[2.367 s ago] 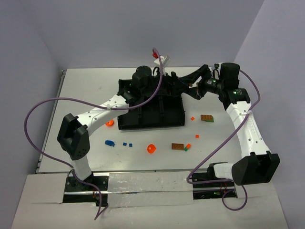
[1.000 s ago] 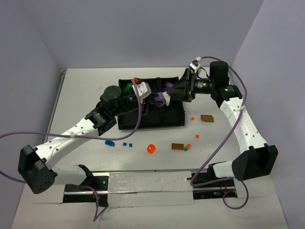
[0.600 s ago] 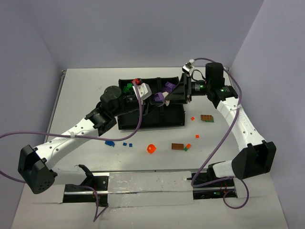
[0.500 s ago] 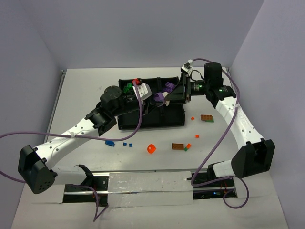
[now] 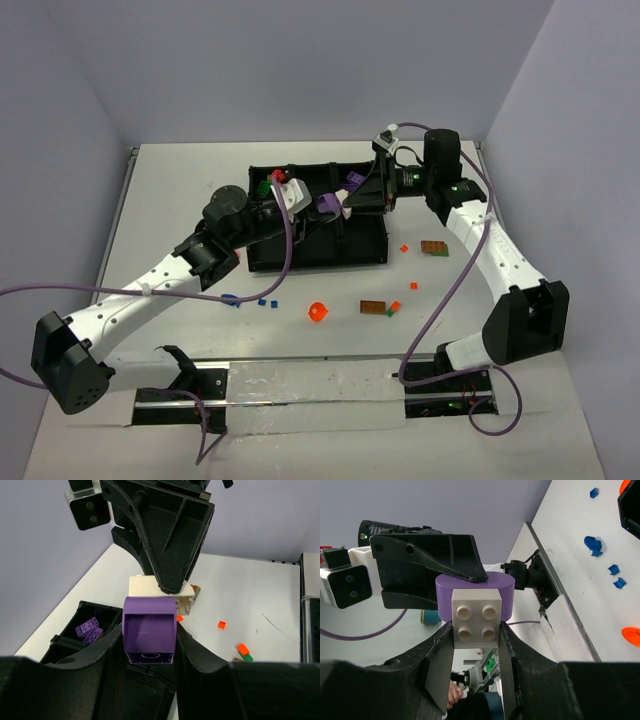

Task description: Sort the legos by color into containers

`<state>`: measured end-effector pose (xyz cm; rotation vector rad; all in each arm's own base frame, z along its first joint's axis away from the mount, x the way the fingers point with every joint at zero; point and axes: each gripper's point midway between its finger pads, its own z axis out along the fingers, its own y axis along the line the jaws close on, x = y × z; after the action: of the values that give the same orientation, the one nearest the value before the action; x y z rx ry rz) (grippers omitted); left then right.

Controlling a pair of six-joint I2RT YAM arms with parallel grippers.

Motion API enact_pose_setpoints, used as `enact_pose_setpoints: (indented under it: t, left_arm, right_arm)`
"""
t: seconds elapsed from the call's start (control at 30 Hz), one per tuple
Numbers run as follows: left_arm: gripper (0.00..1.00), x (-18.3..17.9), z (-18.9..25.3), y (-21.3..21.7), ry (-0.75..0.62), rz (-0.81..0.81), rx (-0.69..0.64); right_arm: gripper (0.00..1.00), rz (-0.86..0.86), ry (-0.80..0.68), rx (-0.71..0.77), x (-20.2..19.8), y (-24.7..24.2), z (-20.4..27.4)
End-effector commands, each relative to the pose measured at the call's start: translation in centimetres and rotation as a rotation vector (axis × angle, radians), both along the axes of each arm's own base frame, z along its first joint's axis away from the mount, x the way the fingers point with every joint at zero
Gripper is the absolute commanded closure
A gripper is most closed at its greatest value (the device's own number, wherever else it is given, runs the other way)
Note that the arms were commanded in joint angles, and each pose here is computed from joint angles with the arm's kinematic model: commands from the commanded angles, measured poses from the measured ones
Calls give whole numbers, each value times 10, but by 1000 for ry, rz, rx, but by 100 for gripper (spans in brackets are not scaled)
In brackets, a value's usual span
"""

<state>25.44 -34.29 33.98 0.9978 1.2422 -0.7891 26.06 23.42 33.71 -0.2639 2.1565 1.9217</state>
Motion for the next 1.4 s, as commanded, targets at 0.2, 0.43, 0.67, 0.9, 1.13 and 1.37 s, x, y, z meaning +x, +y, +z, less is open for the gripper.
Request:
enact_pose_setpoints:
  t: [0.2, 0.43, 0.67, 0.9, 1.13, 1.37]
  left_arm:
    - [100, 7, -29, 76, 76, 152, 65]
    - [100, 32, -40, 142, 132, 382, 81]
    - [100, 74, -23, 193, 306, 540, -49]
    - [100, 105, -15, 216, 293, 625, -86]
    - [100, 118, -23, 220, 315, 627, -78]
    - [100, 126, -29, 220, 333, 625, -73]
  right_arm:
    - [100, -188, -63, -15, 75, -42, 7]
    - [100, -388, -364, -454, 144, -39, -26]
    - [100, -465, -574, -812, 207, -11, -82]
    - [100, -446, -647, -931, 241, 31, -144]
    - [100, -447, -668, -969, 264, 50, -172]
    - [91, -409, -663, -975, 277, 66, -206]
